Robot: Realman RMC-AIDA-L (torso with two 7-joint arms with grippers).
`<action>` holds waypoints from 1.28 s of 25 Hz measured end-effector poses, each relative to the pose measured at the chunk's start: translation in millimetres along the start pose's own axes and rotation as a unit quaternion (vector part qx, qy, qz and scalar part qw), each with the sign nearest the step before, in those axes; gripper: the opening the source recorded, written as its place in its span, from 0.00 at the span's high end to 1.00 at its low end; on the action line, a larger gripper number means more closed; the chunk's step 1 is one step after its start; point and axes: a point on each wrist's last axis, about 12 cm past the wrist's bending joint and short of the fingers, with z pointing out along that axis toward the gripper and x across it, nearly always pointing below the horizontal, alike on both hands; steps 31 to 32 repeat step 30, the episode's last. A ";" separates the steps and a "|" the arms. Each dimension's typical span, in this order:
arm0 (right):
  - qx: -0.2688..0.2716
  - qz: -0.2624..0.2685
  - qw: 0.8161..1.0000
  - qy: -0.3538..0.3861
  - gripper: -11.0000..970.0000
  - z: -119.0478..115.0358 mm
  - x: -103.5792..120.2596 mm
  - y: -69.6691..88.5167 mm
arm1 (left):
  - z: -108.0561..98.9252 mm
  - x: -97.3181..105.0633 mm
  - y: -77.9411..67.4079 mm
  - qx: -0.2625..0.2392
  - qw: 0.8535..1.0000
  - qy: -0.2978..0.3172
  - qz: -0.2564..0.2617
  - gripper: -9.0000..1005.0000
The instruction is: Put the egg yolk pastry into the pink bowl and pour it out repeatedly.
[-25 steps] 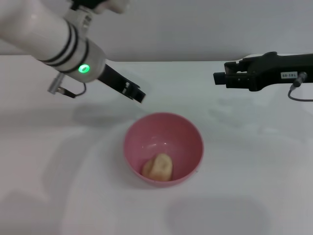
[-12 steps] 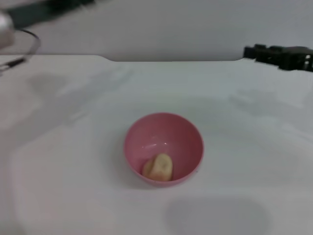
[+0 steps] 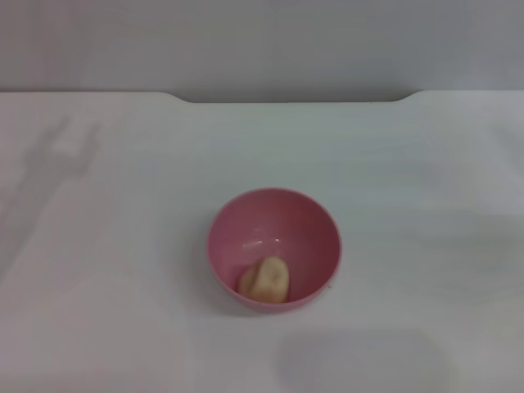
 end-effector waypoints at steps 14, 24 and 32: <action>0.162 -0.434 0.878 -0.123 0.53 -16.4 92.1 -8.4 | -25.2 49.2 -23.1 -0.021 0.969 0.070 0.236 0.49; 0.181 -0.428 0.880 -0.098 0.53 -6.1 103.6 -9.6 | -33.7 61.1 -28.0 -0.016 0.974 0.109 0.199 0.49; 0.182 -0.421 0.883 -0.099 0.53 -7.9 103.4 -10.4 | -36.1 62.3 -28.2 -0.020 0.975 0.113 0.189 0.49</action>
